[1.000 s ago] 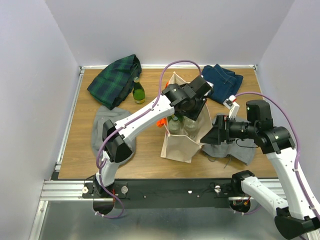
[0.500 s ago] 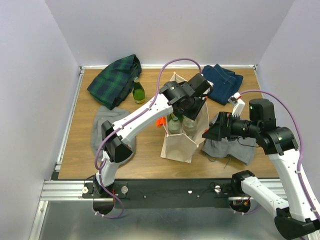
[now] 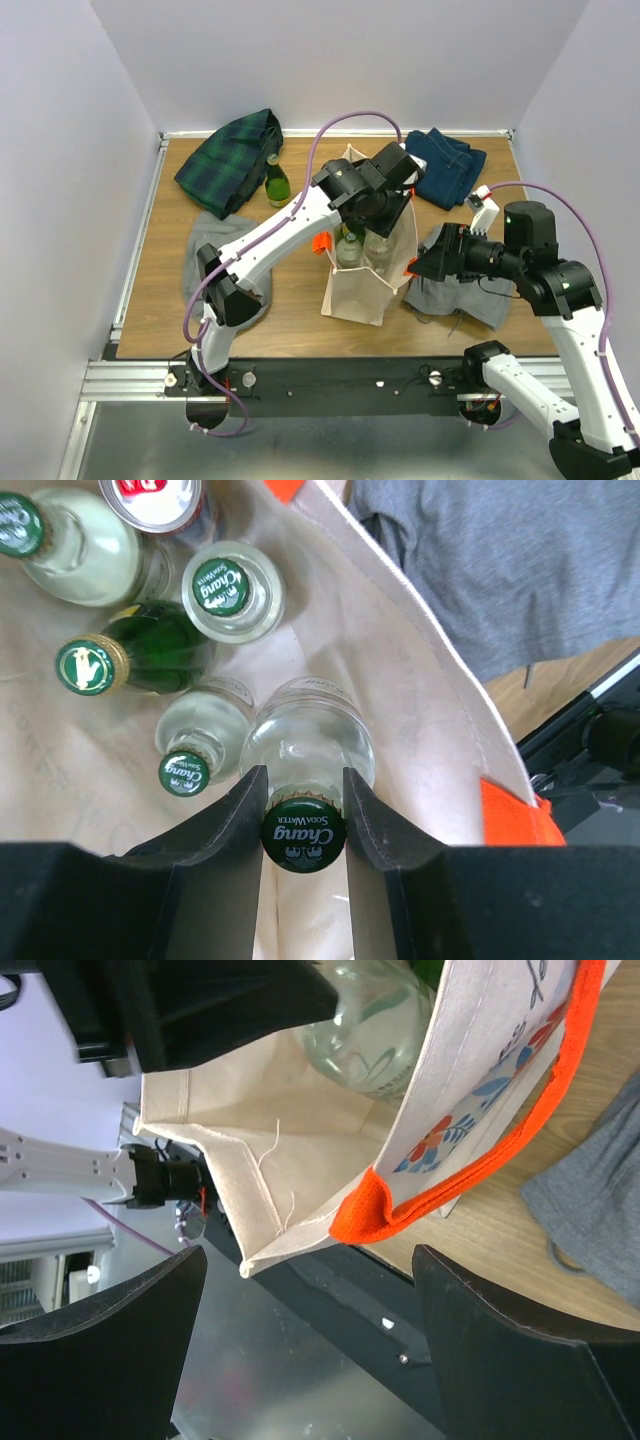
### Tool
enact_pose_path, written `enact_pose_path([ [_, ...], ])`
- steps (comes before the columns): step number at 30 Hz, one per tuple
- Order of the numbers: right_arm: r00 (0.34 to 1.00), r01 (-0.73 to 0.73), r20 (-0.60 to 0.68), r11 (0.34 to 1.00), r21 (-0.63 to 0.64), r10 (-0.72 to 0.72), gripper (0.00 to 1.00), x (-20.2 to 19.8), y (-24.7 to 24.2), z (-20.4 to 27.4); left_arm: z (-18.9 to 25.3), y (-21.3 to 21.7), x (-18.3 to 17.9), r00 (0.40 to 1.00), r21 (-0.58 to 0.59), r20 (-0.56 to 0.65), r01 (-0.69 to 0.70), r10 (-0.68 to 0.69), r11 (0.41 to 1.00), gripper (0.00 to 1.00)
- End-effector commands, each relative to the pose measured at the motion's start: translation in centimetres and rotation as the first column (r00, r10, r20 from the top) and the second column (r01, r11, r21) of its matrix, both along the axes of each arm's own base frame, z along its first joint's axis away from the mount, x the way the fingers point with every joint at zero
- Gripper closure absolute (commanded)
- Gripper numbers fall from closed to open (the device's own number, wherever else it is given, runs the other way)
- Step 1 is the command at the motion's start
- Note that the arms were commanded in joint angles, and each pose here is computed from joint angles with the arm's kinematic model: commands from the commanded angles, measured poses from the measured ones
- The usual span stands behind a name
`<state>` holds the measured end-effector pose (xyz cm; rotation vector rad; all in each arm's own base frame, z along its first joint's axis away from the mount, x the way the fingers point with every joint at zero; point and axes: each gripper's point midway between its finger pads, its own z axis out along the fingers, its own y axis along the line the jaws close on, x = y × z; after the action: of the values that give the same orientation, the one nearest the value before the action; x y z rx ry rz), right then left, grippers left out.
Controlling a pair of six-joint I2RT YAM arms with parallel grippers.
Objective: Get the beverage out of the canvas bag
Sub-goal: Take out the drink from the canvas bag.
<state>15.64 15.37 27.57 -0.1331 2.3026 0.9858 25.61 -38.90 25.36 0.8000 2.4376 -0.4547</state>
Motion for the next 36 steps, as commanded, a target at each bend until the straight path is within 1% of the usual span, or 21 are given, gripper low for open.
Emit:
enact_pose_path([
  [1,0.998,0.040,0.056,0.999,0.000,-0.040,0.08,0.9,-0.3,1.1,8.2,-0.2,-0.4,0.991,-0.193,0.131,0.043,-0.018,0.980,1.00],
  [9,0.996,0.057,0.065,0.998,0.006,-0.057,0.08,1.4,-0.3,1.5,10.2,0.2,-0.6,0.986,-0.228,0.166,0.052,-0.014,0.972,1.00],
  [19,0.996,0.071,0.062,0.997,0.006,-0.071,0.08,1.1,-0.5,1.2,14.1,1.5,-0.9,0.972,-0.299,0.236,0.058,0.015,0.953,1.00],
  [30,0.995,0.080,0.062,0.997,0.015,-0.081,0.08,1.0,-0.5,0.9,17.4,3.3,-0.5,0.943,-0.345,0.322,0.036,0.082,0.938,1.00],
  [36,0.995,0.078,0.059,0.997,0.019,-0.079,0.08,1.0,-0.4,0.8,19.3,4.8,-0.2,0.918,-0.364,0.374,0.013,0.134,0.931,1.00],
])
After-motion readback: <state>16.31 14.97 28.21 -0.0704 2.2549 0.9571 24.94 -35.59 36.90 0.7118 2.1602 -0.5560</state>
